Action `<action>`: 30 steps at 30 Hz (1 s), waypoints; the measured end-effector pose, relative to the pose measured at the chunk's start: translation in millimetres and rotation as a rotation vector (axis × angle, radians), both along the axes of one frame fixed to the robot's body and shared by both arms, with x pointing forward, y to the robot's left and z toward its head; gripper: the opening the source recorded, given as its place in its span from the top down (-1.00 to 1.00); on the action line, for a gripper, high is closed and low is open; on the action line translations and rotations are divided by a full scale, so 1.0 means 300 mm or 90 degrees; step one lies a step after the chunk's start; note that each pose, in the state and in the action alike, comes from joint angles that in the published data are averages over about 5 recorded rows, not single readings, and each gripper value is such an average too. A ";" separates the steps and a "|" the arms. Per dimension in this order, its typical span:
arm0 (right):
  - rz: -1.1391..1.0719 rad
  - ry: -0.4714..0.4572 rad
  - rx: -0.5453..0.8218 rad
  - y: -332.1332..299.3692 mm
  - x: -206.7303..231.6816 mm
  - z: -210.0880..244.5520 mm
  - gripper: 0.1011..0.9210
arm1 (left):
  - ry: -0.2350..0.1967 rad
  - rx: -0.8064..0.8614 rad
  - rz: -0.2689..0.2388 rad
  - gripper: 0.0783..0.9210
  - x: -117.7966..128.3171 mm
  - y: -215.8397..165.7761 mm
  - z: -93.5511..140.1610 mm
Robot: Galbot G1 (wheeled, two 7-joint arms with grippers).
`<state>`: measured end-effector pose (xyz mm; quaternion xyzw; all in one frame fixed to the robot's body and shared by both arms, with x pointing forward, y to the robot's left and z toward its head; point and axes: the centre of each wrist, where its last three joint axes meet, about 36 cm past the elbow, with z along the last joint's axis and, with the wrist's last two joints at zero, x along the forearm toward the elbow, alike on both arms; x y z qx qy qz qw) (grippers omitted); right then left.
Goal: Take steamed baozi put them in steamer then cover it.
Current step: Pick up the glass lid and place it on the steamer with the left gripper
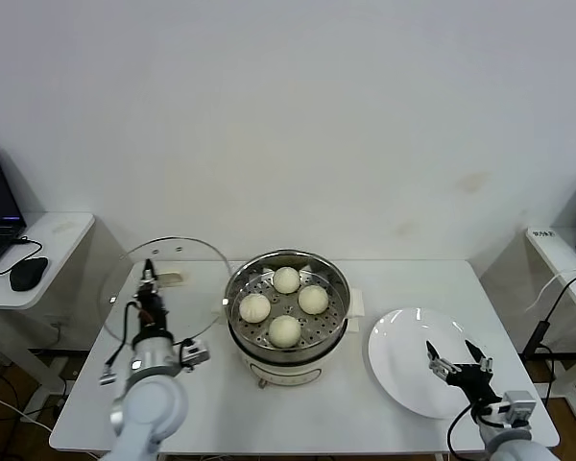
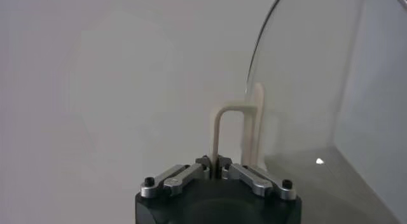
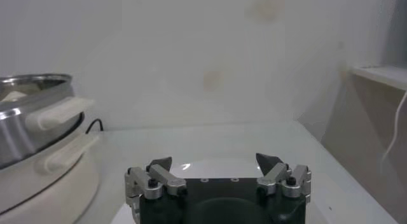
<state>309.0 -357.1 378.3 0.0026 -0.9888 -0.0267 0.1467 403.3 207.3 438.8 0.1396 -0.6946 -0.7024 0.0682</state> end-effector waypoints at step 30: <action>-0.005 0.011 -0.013 -0.020 0.024 -0.038 -0.76 | 0.047 -0.055 -0.137 0.87 0.069 -0.536 0.034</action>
